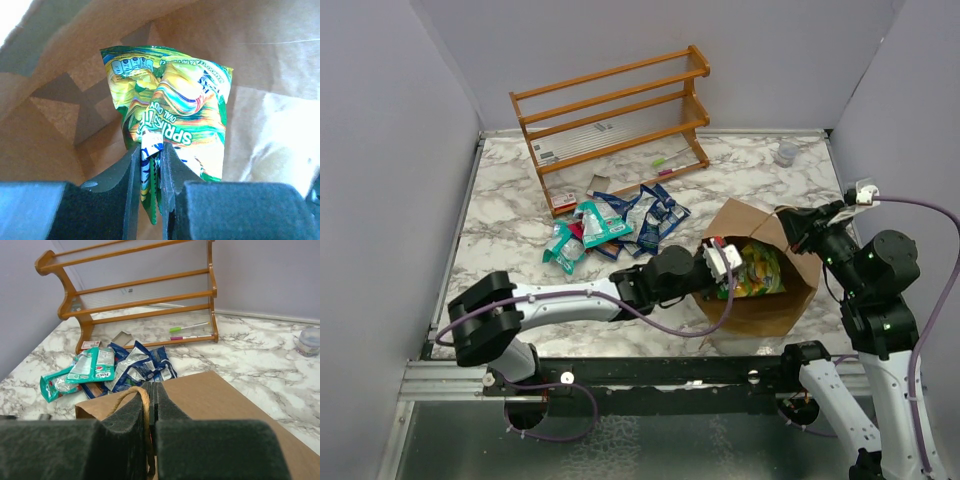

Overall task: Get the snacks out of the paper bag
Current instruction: Take out the snack from the paper bag, then place the snack at the center of the board.

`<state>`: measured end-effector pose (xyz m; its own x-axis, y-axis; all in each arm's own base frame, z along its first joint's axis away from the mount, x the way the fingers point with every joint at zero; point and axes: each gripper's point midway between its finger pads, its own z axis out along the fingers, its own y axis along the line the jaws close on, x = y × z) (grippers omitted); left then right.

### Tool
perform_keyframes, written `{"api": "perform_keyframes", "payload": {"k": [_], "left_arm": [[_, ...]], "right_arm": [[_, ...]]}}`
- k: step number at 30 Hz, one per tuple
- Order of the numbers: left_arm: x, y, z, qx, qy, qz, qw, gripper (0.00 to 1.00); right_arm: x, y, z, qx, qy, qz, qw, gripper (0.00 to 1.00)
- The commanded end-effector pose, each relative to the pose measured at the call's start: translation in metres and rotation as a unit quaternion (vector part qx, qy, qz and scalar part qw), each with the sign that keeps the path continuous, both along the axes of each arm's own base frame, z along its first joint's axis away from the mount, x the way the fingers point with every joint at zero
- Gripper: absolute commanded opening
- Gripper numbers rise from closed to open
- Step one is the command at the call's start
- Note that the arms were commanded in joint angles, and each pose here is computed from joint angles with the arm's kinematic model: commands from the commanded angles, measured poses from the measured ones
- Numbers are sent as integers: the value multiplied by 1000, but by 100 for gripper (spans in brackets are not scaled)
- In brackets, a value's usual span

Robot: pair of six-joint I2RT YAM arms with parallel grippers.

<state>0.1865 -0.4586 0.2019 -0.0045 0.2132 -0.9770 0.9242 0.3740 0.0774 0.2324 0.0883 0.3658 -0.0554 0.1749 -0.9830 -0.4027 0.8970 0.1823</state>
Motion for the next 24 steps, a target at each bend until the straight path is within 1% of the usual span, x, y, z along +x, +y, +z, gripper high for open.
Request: {"api": "perform_keyframes", "payload": {"k": [1,4,8,12,19,21,24], "left_arm": [[-28,18,41,-46,-5,-41,998,0],[-37,39,51,-44,-8,-48,998,0],[-51,69,77,-75,-24,-55,995,0],[-56,94,98,-97,-50,-49,993,0],[-53,127,127,-130,-85,-12,988,0],[-48,136,135,-142,-95,8,985,0],[-37,148,141,-145,-105,48,983,0]], "right_arm": [[4,-3,-6,-10,-5,-9,1000,2],[1,1,-16,-11,-3,5,1000,2],[0,7,-27,-13,2,23,1000,2],[4,5,-33,-12,8,16,1000,2],[10,3,-30,-12,14,7,1000,2],[11,3,-29,-12,14,7,1000,2],[12,2,-29,-11,15,4,1000,2]]}}
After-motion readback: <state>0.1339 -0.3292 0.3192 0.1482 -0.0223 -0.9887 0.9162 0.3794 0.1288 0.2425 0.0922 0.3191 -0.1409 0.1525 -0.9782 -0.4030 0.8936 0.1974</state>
